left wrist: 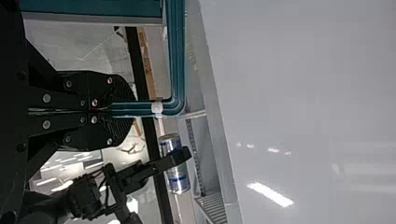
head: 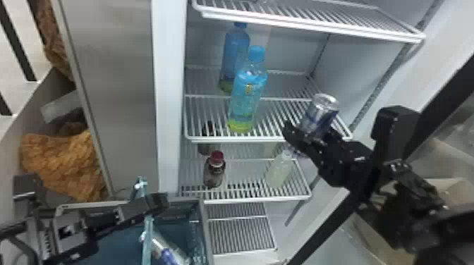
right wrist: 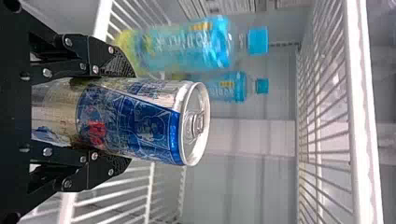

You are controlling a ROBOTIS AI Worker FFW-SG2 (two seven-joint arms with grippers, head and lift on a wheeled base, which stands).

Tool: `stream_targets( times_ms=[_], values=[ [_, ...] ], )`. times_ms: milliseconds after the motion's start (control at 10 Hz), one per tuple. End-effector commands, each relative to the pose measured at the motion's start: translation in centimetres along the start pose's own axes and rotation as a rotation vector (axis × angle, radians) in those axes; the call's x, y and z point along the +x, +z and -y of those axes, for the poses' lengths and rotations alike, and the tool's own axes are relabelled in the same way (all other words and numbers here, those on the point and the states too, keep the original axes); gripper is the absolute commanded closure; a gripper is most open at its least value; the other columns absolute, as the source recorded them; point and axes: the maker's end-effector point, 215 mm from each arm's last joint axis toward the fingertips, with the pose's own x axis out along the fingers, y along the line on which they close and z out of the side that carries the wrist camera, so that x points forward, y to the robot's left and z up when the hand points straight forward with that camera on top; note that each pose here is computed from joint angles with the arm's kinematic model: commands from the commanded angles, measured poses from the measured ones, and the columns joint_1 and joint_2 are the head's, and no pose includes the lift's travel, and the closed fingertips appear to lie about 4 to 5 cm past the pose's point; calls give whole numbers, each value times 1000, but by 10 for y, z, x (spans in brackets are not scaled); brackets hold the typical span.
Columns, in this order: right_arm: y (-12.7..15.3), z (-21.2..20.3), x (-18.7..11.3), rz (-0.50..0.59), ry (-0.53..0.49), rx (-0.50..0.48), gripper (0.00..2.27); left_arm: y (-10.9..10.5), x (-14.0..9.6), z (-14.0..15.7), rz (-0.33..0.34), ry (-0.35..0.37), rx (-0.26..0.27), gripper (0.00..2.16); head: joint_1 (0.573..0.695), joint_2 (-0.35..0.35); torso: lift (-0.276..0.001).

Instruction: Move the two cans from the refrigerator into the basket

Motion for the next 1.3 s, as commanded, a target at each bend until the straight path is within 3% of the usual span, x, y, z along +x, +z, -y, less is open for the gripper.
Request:
stream_targets(
  times_ms=[0, 500, 1200],
  values=[
    [-7, -25, -16, -24, 56, 22, 1266, 0, 0, 0, 0, 1, 0, 1197, 695, -249, -35],
    [-69, -120, -30, -175, 283, 143, 1268, -1, 0, 0, 0, -2, -3, 1197, 695, -157, -35],
    [-138, -215, -5, -324, 540, 260, 1266, 1, 2, 7, 3, -18, 6, 1197, 695, -18, -35]
  ],
)
